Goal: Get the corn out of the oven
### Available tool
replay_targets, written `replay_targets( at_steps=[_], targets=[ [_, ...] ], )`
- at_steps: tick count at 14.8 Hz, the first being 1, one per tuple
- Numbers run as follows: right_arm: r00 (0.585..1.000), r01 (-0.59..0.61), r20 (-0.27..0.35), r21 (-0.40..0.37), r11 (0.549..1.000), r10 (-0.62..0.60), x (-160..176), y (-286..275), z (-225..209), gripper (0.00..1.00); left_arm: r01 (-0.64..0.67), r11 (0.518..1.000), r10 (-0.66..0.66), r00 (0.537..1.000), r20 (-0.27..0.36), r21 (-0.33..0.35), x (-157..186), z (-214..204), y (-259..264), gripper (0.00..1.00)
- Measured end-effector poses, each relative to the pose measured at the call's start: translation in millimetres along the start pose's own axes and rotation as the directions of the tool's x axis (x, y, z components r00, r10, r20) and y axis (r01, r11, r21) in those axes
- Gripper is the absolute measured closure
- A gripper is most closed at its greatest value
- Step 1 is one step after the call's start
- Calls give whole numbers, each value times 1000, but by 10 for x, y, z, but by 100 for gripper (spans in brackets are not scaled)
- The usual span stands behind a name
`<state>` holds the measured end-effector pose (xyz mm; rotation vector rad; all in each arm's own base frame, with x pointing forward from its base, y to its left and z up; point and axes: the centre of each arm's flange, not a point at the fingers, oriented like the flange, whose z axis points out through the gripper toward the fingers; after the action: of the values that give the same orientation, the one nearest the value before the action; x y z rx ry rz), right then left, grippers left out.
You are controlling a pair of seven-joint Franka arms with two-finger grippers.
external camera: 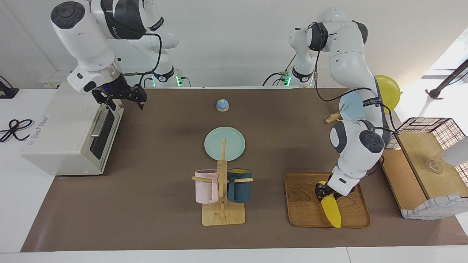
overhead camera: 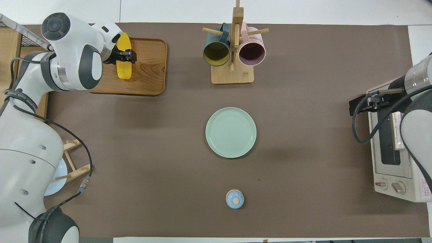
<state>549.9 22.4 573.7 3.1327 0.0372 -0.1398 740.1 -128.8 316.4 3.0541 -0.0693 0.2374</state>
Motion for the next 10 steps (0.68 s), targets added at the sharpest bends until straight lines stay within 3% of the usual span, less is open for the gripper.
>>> replay_targets(
  at_steps=[2,6,10],
  targets=[
    [1000,0,-1,0,1000,0,0,0,-4,0,-4,1000,4,1000,-2,10,7,-25,-26,0],
    [1000,-1,-17,0,1000,1,16,7,-28,0,-8,1000,8,1000,-2,8,26,-447,-8,0],
    [1000,-2,-18,0,1000,2,18,8,-31,0,3,1000,-3,1000,22,1,-72,-1360,-71,0]
  ],
)
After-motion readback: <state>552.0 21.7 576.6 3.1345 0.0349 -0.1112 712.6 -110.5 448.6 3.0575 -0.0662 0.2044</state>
